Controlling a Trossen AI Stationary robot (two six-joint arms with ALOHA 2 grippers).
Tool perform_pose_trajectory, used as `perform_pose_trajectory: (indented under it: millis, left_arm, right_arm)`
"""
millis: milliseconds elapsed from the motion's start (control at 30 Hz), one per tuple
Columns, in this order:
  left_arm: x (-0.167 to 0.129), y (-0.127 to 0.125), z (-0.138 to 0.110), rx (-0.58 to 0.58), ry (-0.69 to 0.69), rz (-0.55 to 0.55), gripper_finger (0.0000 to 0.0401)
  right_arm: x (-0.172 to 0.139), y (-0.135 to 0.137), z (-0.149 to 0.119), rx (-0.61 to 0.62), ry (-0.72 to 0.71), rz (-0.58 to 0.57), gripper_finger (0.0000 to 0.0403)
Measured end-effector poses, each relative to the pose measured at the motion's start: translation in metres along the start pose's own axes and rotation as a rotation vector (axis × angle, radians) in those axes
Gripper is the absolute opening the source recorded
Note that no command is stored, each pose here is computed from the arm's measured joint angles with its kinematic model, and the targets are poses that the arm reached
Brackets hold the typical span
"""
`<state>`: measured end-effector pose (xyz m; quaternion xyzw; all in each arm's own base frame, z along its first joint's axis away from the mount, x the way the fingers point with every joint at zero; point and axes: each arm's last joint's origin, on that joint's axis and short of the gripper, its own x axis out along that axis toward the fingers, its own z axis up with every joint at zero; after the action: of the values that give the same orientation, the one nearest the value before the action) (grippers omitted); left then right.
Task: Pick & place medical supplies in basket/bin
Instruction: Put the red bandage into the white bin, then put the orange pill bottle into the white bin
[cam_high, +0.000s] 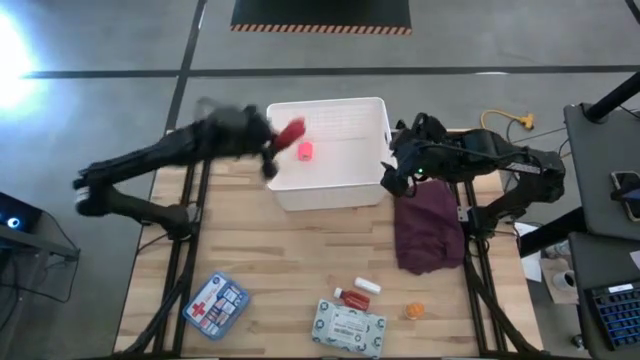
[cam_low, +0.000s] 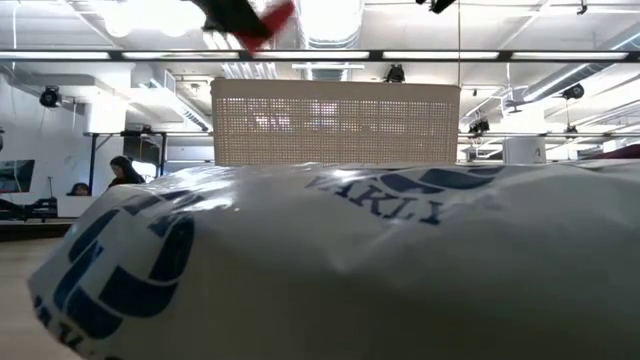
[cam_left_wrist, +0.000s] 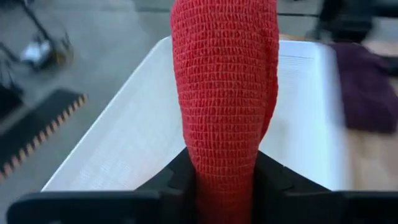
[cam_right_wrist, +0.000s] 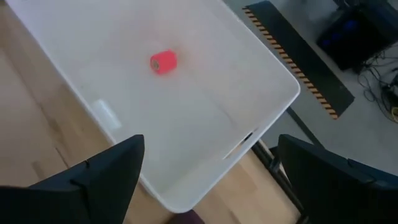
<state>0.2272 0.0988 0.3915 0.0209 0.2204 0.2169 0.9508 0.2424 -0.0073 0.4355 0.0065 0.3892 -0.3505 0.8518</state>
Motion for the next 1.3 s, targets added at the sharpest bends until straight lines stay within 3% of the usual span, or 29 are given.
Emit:
perform_pose_trajectory:
  millis: [100,167,233,467,600,800,967,1133,1300]
  left_arm:
    - [0.043,0.041,-0.003,-0.133,0.037,-0.015,0.0102]
    - [0.064,0.054,0.0,-0.255,0.061,-0.089,0.0129]
    - [0.076,0.058,0.006,-0.302,0.105,-0.136,0.0161]
    - [0.091,0.054,0.027,-0.181,0.273,-0.186,0.0258]
    - [0.076,0.047,0.034,-0.115,0.338,-0.219,0.0276]
    - [0.028,0.026,0.039,-0.067,0.265,-0.261,0.0278]
    - [0.003,0.008,0.016,-0.097,0.261,-0.293,0.0279]
    - [-0.013,-0.003,-0.02,-0.163,0.195,-0.28,0.0279]
    - [-0.031,-0.007,-0.05,-0.183,0.087,-0.277,0.0279]
  right_arm:
    - [-0.003,0.005,-0.005,-0.055,0.035,0.027,0.0359]
    - [-0.007,0.008,-0.013,-0.093,0.088,0.048,0.0359]
    - [-0.013,0.013,-0.023,-0.111,0.15,0.061,0.0359]
    - [-0.038,0.05,-0.061,-0.08,0.211,0.222,0.0359]
    - [-0.039,0.074,-0.095,0.012,0.371,0.256,0.0359]
    - [-0.044,0.114,-0.155,0.076,0.599,0.271,0.0359]
    - [-0.07,0.142,-0.193,0.109,0.609,0.315,0.0359]
    - [-0.088,0.169,-0.226,0.003,0.604,0.307,0.0359]
    - [-0.083,0.202,-0.245,-0.093,0.587,0.329,0.0359]
